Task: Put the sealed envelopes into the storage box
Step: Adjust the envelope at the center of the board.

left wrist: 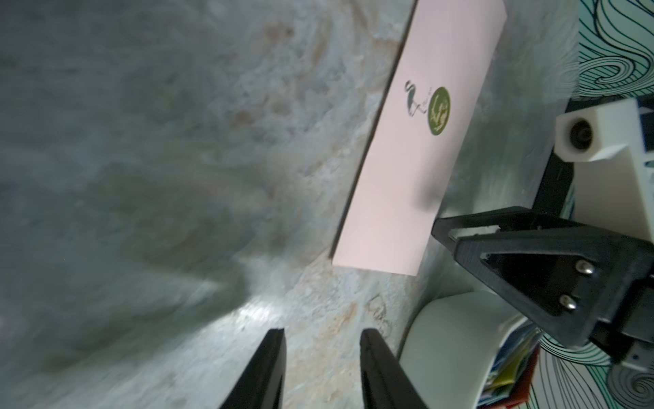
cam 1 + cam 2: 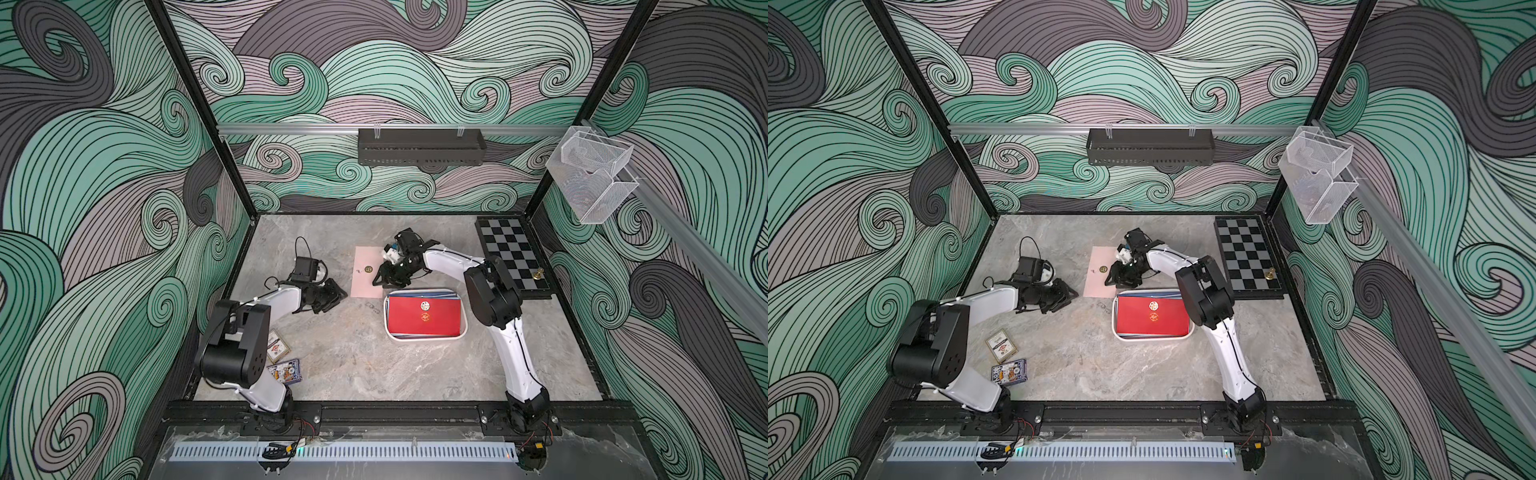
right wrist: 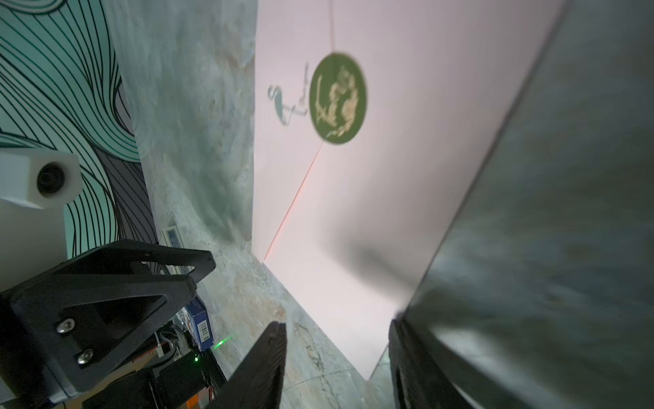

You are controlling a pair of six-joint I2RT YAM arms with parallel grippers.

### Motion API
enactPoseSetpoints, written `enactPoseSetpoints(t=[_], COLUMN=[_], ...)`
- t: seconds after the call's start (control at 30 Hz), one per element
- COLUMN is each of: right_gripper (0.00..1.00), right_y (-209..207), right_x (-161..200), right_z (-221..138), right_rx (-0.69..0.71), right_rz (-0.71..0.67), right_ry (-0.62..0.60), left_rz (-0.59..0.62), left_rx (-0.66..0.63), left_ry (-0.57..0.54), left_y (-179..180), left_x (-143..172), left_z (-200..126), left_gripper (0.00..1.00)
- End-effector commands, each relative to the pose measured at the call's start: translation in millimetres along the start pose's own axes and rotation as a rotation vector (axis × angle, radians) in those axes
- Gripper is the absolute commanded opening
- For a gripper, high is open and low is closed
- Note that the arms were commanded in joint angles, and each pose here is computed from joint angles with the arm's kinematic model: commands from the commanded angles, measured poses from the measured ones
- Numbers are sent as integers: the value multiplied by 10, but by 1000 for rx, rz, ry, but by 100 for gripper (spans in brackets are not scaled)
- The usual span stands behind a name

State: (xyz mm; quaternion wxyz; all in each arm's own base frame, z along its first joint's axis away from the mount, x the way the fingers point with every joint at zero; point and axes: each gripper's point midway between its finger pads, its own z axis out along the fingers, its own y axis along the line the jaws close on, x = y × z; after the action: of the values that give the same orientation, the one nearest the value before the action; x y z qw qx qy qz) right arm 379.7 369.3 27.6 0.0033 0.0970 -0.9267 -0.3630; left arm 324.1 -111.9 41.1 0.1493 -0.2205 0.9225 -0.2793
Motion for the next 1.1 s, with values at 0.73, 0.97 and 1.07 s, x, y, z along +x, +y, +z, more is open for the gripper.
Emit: enactPoseSetpoints(t=[0.73, 0.97, 1.07], right_gripper=[51, 50, 51], right_y=[-300, -548, -439], right_x=[-1348, -880, -547], right_z=[-70, -84, -94], right_rx=[15, 135, 130], right_rz=[20, 67, 41], right_ry=[-244, -150, -111], left_rz=[-188, -213, -208], left_rx=[28, 39, 42], left_ry=[24, 64, 72], left_y=[187, 192, 157], left_x=[-4, -6, -53], left_z=[94, 296, 396], left_gripper=[47, 47, 47])
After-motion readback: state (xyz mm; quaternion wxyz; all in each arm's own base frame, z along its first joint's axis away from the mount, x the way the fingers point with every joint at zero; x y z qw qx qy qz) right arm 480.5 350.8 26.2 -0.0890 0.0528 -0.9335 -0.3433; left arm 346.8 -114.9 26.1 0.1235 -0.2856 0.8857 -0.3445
